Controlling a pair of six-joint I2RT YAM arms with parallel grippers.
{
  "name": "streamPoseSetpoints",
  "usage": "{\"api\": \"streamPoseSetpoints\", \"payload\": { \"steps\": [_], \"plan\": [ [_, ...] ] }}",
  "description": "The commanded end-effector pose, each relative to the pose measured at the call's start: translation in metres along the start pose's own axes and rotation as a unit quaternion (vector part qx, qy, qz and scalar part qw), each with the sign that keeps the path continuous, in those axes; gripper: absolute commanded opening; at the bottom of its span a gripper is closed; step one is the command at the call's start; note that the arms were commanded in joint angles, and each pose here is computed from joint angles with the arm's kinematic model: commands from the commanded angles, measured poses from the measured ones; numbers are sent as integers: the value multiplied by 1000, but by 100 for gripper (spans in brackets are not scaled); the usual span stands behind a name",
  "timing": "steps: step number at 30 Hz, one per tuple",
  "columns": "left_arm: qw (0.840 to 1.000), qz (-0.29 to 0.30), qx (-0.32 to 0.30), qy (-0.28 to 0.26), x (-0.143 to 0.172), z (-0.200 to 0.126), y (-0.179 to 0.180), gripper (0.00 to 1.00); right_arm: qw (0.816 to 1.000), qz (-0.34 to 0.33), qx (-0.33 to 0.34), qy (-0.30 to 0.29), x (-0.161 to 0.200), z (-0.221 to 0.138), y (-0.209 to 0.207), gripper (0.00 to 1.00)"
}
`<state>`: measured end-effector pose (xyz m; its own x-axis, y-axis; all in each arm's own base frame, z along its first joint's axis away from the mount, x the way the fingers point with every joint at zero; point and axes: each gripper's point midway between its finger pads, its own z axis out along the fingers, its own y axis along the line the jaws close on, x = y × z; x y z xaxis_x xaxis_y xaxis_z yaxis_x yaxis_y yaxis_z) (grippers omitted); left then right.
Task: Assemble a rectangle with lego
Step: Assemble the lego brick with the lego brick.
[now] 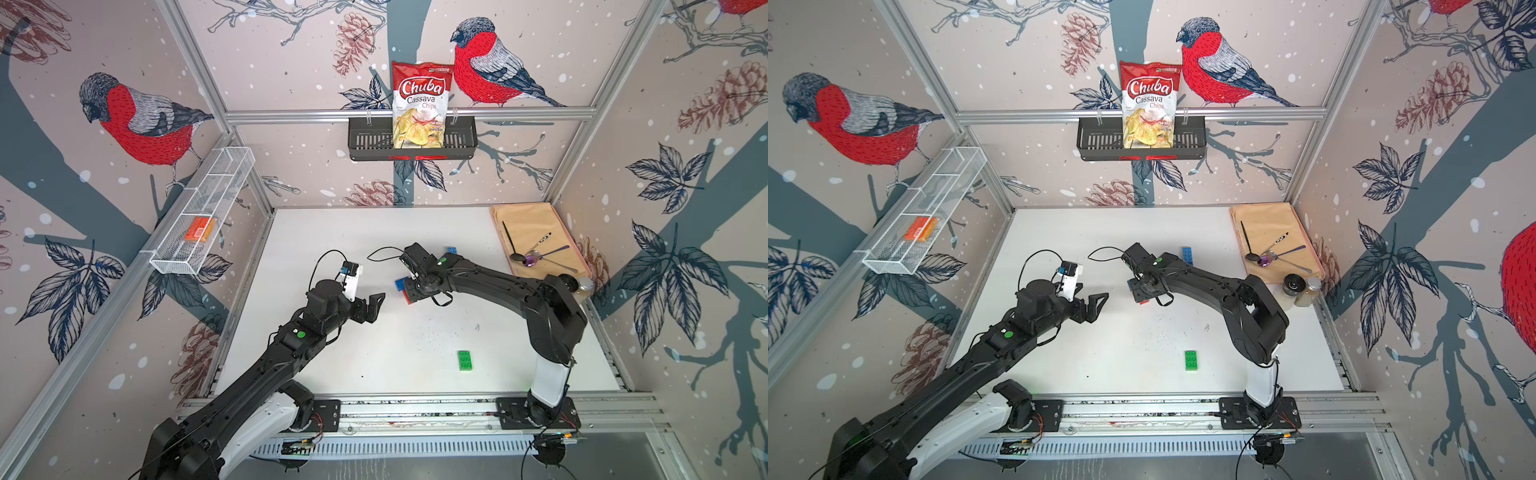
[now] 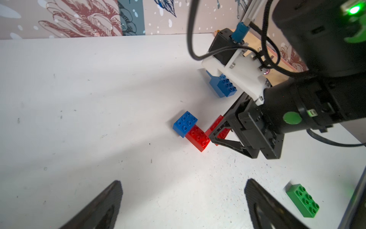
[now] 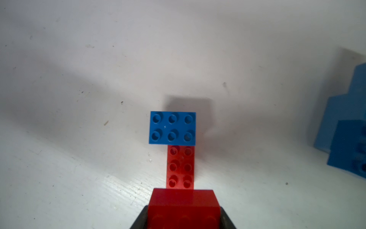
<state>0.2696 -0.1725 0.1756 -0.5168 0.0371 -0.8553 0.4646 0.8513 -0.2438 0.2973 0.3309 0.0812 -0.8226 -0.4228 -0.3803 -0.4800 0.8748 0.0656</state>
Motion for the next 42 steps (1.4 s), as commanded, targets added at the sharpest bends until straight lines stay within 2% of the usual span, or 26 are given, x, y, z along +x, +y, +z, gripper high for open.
{"api": "streamPoseSetpoints", "payload": {
  "steps": [1, 25, 42],
  "plan": [
    [999, -31, -25, -2, 0, 2, 15, 96, 999, -18, -10, 27, 3, 6, 5, 48],
    [999, -35, -24, -10, 1, 4, 20, 96, 998, -40, 2, 57, -9, 49, 2, 47],
    [999, -37, -25, -7, 3, 7, 21, 96, 994, -67, 34, 77, 7, 66, 0, 46]
  ]
}}
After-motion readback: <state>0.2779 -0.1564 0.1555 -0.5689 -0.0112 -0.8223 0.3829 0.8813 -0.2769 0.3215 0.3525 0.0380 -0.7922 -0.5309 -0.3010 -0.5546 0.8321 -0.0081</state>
